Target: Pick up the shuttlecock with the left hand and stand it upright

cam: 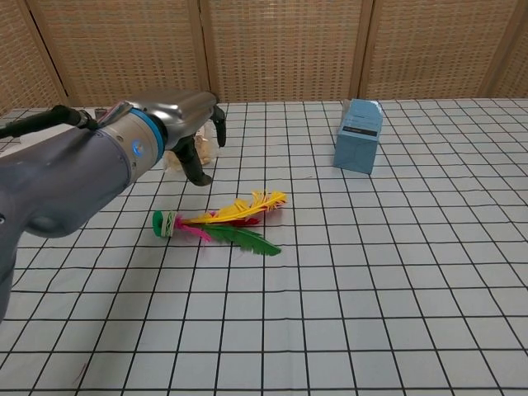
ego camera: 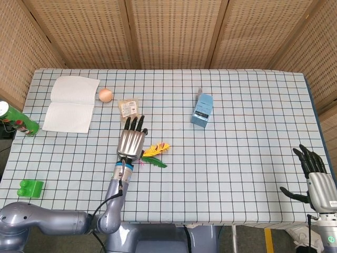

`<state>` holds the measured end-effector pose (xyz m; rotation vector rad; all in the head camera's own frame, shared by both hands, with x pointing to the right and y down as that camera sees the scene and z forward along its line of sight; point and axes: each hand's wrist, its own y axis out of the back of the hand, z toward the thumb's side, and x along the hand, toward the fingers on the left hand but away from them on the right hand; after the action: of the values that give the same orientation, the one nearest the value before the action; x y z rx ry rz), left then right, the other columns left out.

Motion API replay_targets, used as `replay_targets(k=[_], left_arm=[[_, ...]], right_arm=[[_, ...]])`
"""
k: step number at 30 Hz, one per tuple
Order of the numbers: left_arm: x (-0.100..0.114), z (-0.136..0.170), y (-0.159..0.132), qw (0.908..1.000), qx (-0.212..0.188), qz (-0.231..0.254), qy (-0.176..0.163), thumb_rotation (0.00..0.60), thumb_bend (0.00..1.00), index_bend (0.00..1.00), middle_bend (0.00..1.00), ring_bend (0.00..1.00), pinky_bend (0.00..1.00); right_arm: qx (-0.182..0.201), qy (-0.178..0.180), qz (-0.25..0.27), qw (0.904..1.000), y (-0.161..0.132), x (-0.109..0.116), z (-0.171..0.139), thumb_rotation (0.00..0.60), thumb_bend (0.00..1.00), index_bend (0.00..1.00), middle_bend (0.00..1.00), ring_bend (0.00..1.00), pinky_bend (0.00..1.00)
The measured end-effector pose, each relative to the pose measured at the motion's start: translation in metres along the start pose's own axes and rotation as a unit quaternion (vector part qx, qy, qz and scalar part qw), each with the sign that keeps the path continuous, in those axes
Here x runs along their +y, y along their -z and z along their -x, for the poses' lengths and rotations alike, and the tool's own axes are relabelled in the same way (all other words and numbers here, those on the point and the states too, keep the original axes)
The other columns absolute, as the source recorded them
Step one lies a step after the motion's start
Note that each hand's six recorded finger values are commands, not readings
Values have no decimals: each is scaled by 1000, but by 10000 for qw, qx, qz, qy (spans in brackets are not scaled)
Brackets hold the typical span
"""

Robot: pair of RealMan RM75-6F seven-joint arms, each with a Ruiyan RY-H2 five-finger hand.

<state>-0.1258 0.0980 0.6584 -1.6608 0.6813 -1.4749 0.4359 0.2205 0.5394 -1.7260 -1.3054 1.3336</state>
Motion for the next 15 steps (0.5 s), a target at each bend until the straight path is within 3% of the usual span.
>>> replay_targets(k=[15], left_arm=[[-19,-9,-28,9993,122,-229,257,600,262,409,0,0,0]], right_arm=[[23,31,117,9999,1,3,0,600,77,50,0,0,2]])
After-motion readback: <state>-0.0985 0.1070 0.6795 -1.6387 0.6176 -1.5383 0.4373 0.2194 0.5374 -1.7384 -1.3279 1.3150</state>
